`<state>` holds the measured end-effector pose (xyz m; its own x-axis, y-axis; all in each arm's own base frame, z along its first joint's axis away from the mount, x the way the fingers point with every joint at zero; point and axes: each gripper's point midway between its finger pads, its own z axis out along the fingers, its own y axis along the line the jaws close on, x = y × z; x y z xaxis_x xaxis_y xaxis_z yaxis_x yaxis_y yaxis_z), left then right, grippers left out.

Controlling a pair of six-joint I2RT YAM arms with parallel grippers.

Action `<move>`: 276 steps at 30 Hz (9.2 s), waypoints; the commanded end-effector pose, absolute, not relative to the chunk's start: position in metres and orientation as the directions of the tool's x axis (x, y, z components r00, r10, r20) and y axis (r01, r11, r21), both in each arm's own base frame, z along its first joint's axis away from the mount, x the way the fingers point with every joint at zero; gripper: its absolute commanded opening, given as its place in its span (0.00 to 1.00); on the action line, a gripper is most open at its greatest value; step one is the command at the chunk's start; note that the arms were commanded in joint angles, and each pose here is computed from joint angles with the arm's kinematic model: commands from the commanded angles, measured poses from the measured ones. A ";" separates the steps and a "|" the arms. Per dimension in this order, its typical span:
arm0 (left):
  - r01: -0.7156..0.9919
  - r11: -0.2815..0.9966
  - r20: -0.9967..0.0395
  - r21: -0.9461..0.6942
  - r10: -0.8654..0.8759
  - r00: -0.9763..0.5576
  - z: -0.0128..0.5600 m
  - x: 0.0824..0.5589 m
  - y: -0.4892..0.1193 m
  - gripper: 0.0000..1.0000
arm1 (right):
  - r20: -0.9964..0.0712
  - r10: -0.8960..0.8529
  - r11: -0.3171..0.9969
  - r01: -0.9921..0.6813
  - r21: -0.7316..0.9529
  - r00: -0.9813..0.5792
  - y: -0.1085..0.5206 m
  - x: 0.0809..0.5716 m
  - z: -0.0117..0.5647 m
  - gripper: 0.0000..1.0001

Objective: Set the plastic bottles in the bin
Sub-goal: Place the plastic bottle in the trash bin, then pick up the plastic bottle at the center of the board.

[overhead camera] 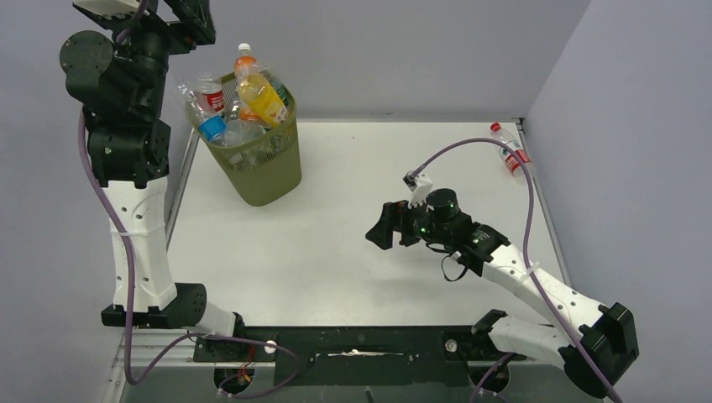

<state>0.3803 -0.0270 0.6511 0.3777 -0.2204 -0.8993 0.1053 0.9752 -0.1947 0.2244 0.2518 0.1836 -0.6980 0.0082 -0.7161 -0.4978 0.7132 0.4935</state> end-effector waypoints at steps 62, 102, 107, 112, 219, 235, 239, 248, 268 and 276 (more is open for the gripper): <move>0.636 0.632 -0.834 -0.443 -0.031 -0.550 0.354 0.333 -0.364 0.90 | -0.766 0.009 0.933 0.280 -0.225 -0.643 -0.147 0.553 0.158 0.98; 0.613 0.724 -0.806 -0.317 0.135 -0.576 0.345 0.341 -0.400 0.90 | -0.673 0.227 0.961 0.276 0.035 -0.704 -0.140 0.559 0.050 0.96; 0.597 0.741 -0.799 -0.307 0.140 -0.585 0.340 0.341 -0.396 0.90 | -0.658 0.231 0.962 0.269 0.045 -0.717 -0.097 0.561 0.042 0.90; 0.582 0.755 -0.791 -0.300 0.144 -0.594 0.334 0.337 -0.395 0.90 | -0.625 0.223 0.968 0.244 0.054 -0.748 -0.042 0.560 0.022 0.80; 0.339 0.734 -0.734 -0.588 -0.309 -0.604 0.323 0.316 -0.274 0.89 | -0.952 0.015 0.610 -0.751 0.252 -0.307 0.349 0.221 0.300 0.55; 0.331 0.729 -0.704 -0.599 -0.284 -0.651 0.304 0.326 -0.286 0.44 | -0.958 -0.014 0.614 -0.759 0.218 -0.286 0.350 0.221 0.295 0.55; 0.333 0.731 -0.708 -0.595 -0.281 -0.648 0.306 0.329 -0.287 0.44 | -0.958 -0.020 0.619 -0.756 0.213 -0.286 0.348 0.222 0.293 0.56; 0.349 0.746 -0.736 -0.567 -0.270 -0.620 0.319 0.340 -0.286 0.41 | -0.959 -0.026 0.628 -0.751 0.204 -0.283 0.346 0.223 0.292 0.71; 0.382 0.757 -0.780 -0.531 -0.260 -0.569 0.350 0.350 -0.281 0.38 | -0.958 -0.013 0.632 -0.744 0.215 -0.287 0.336 0.218 0.303 0.98; 0.387 0.767 -0.799 -0.512 -0.258 -0.544 0.365 0.352 -0.271 0.38 | -0.957 0.010 0.664 -0.714 0.223 -0.289 0.319 0.216 0.311 0.98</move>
